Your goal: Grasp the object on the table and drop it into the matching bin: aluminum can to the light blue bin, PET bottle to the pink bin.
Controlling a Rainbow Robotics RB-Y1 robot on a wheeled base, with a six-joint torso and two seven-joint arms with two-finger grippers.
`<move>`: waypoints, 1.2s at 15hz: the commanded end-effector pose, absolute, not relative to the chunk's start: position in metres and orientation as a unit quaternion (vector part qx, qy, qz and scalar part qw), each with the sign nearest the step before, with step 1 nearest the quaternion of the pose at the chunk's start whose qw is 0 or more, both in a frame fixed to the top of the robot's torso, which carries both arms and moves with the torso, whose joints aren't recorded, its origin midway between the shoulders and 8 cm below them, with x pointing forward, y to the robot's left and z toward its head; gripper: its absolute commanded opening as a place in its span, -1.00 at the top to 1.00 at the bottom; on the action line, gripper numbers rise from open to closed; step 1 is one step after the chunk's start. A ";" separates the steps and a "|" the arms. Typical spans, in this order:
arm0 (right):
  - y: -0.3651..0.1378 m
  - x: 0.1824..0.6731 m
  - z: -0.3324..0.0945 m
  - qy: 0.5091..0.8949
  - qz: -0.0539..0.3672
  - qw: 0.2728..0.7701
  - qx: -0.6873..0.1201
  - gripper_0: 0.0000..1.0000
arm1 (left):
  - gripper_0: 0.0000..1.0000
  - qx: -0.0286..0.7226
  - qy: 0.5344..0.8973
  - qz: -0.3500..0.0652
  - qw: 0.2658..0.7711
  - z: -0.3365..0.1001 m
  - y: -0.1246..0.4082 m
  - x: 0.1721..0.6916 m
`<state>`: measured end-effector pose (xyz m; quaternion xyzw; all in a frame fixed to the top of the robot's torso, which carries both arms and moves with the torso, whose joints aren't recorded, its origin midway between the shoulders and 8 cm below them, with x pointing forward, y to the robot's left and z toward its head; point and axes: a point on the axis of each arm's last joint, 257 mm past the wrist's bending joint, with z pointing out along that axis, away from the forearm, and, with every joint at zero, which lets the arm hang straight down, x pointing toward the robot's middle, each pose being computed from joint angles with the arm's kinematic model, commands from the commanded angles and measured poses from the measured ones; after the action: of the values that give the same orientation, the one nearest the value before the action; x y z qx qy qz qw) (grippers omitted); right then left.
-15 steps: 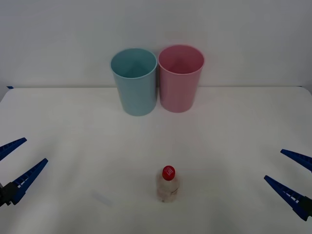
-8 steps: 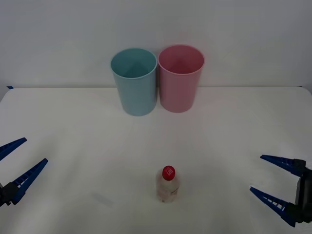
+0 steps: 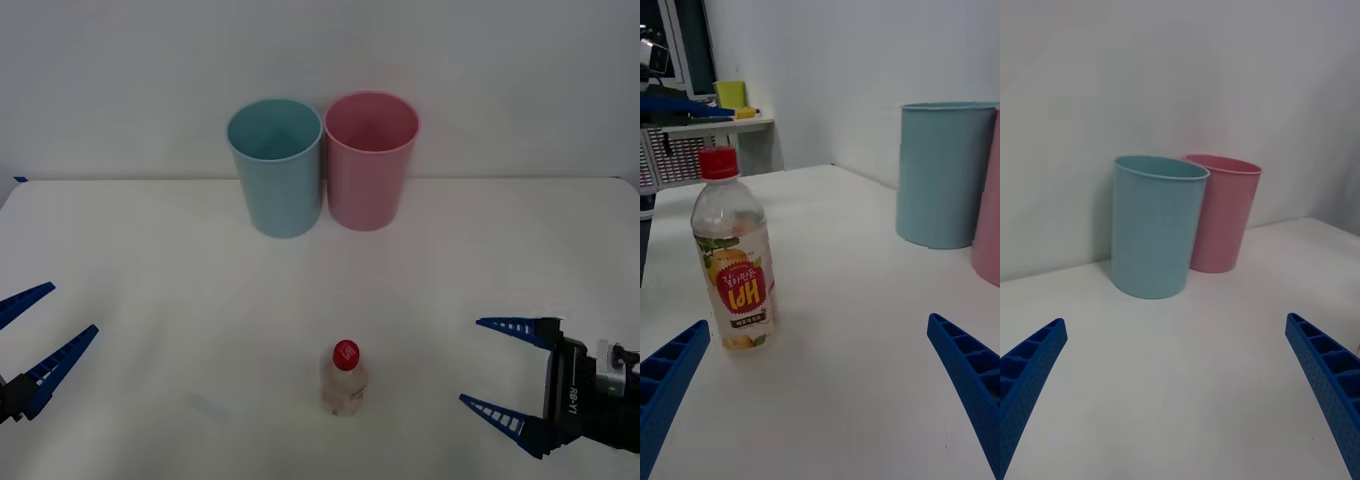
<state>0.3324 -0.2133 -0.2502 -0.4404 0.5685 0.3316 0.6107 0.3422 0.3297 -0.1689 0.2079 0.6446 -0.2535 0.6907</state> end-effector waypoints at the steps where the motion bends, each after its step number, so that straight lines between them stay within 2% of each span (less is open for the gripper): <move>1: -0.192 0.328 -0.260 0.550 0.340 0.604 -0.465 -1.00 | -1.00 0.208 0.645 -0.253 0.691 -0.169 0.330 0.342; 7: -0.158 0.327 -0.274 0.540 0.362 0.587 -0.481 -1.00 | -1.00 0.208 0.645 -0.253 0.691 -0.169 0.330 0.342; 18: -0.092 0.338 -0.298 0.531 0.345 0.589 -0.502 -1.00 | -1.00 0.208 0.645 -0.253 0.691 -0.169 0.330 0.342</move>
<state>0.3362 -0.0966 -0.2972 -0.5011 0.5311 0.3472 0.5884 0.3422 0.3297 -0.1689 0.2080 0.6446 -0.2535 0.6907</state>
